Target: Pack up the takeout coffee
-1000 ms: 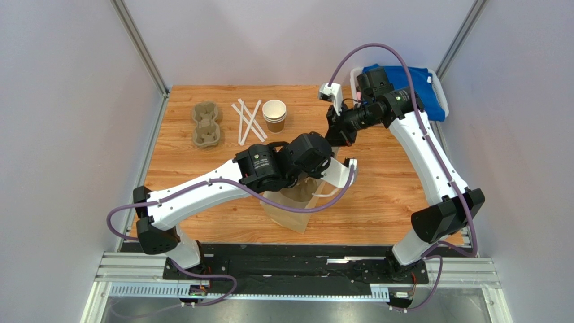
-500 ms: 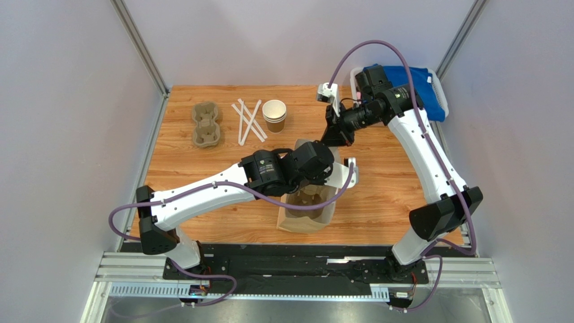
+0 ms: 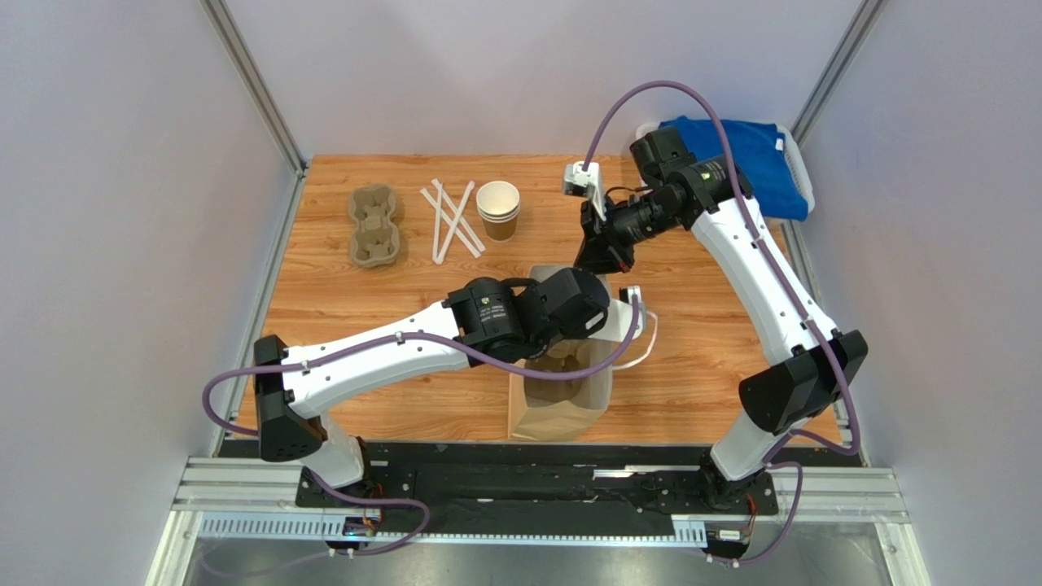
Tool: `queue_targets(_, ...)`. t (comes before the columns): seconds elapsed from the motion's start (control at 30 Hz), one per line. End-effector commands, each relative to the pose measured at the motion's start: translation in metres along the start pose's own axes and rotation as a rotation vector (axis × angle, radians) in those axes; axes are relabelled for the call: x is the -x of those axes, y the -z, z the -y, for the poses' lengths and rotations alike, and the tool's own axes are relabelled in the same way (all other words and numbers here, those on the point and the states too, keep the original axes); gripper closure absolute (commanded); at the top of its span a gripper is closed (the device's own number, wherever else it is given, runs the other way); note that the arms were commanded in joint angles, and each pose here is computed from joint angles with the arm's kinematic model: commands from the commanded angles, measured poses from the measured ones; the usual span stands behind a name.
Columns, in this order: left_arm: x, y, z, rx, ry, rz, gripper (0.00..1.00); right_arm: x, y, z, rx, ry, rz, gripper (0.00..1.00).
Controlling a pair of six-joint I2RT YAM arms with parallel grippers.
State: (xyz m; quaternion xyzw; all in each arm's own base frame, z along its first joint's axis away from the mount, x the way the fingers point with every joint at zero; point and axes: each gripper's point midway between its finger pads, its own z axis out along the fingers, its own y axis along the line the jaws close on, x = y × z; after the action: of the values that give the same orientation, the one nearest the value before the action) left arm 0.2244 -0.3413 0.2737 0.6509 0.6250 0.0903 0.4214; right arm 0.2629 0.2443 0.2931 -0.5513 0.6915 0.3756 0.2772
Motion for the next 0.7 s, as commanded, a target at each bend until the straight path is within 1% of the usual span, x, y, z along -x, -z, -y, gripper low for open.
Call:
queue_targets(0.0, -0.01, 0.009, -0.017, 0.096, 0.037, 0.007, 1.0, 0.011, 0.009, -0.016, 0.0, 0.019, 0.037, 1.0)
queue_targets(0.13, -0.013, -0.002, -0.003, 0.053, 0.061, 0.007, 1.0, 0.017, 0.01, -0.017, 0.01, 0.021, 0.055, 1.0)
queue_targets(0.33, -0.014, -0.013, 0.006, 0.018, 0.093, 0.004, 1.0, 0.017, 0.01, -0.018, 0.017, 0.029, 0.057, 1.0)
queue_targets(0.43, -0.021, -0.019, 0.018, -0.024, 0.1, -0.024, 1.0, 0.016, 0.009, -0.017, 0.02, 0.031, 0.056, 1.0)
queue_targets(0.67, -0.04, -0.033, 0.028, -0.036, 0.094, -0.073, 1.0, 0.015, 0.006, -0.015, 0.024, 0.033, 0.058, 1.0)
